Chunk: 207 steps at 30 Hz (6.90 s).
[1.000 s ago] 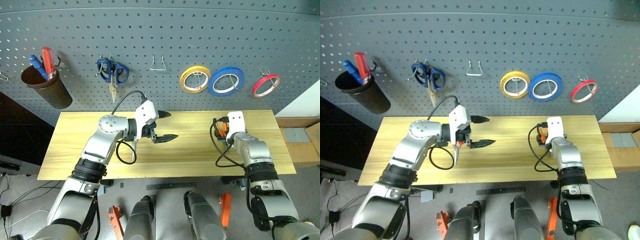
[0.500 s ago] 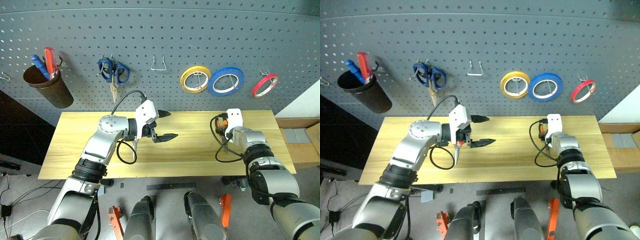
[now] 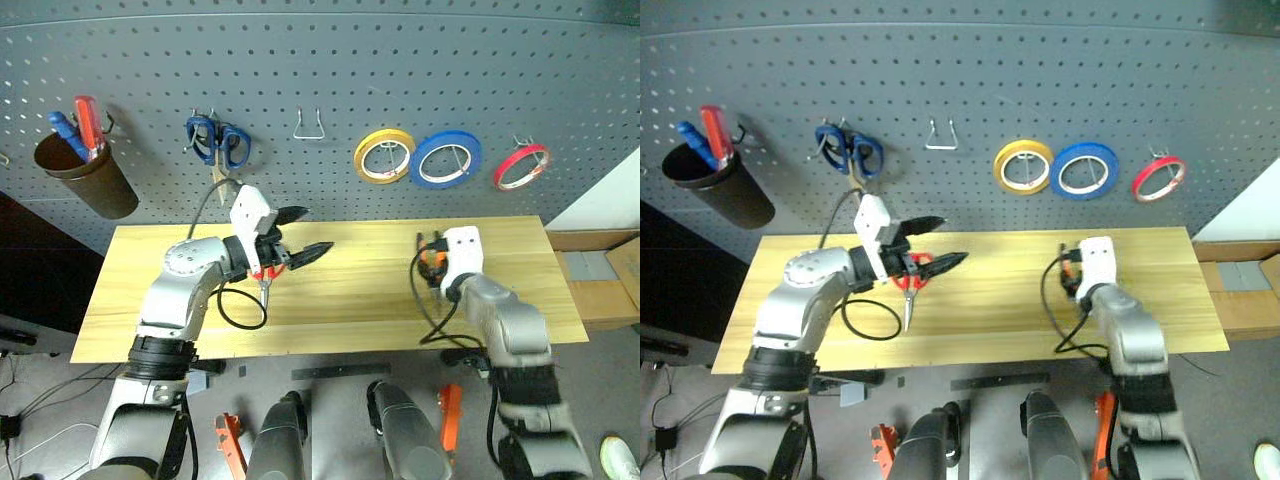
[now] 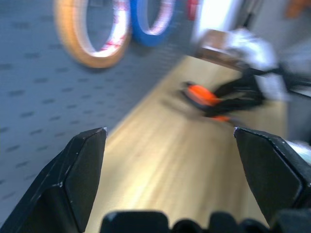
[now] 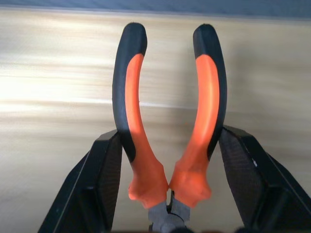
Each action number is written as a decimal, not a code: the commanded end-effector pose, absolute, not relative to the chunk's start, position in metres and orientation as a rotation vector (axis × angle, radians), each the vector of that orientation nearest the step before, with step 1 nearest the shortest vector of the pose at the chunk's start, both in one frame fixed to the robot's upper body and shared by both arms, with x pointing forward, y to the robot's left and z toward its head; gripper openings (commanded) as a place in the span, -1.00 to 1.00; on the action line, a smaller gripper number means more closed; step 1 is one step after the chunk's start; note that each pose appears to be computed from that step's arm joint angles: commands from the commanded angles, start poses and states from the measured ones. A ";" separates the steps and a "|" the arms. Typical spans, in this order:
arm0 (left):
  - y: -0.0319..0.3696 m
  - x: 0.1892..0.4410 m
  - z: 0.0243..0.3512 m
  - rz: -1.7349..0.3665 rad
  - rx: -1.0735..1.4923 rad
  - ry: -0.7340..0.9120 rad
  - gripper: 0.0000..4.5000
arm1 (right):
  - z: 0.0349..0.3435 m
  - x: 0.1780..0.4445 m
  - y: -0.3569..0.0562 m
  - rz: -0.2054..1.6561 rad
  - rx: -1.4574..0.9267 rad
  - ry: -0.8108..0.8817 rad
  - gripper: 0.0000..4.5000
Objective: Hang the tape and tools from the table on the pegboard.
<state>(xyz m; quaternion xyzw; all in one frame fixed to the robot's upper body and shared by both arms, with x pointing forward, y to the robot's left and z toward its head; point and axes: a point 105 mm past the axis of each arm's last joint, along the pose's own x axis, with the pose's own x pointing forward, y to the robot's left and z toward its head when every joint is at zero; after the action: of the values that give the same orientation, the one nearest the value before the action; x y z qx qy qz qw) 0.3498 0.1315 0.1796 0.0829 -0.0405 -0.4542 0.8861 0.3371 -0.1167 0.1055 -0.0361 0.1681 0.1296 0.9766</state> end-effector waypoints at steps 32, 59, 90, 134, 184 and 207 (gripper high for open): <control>0.190 0.312 0.233 -0.738 0.095 -0.254 1.00 | 0.385 0.371 0.029 0.492 0.019 -0.630 0.13; 0.167 0.323 0.236 -0.812 0.108 -0.282 1.00 | 0.309 0.408 0.005 0.341 -0.196 -0.599 0.13; 0.203 0.361 0.075 -0.286 0.100 0.468 1.00 | 0.183 0.322 0.024 0.859 -0.233 0.068 0.99; 0.200 0.345 0.086 -0.234 0.163 0.209 -0.52 | 0.217 0.284 -0.012 1.017 -0.401 -0.071 1.00; 0.219 0.344 0.156 -0.312 0.492 -0.141 0.98 | 0.225 0.292 -0.018 0.981 -0.304 -0.128 1.00; 0.304 0.397 0.067 -0.046 0.039 0.539 0.98 | 0.193 0.307 0.046 0.905 -0.327 0.093 1.00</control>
<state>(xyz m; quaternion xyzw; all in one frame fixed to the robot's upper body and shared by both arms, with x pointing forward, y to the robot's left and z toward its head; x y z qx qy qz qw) 0.3936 0.3014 0.0628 0.0253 0.2677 -0.0284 0.9627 0.3137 0.0393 0.1829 -0.1487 0.0684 0.4217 0.8918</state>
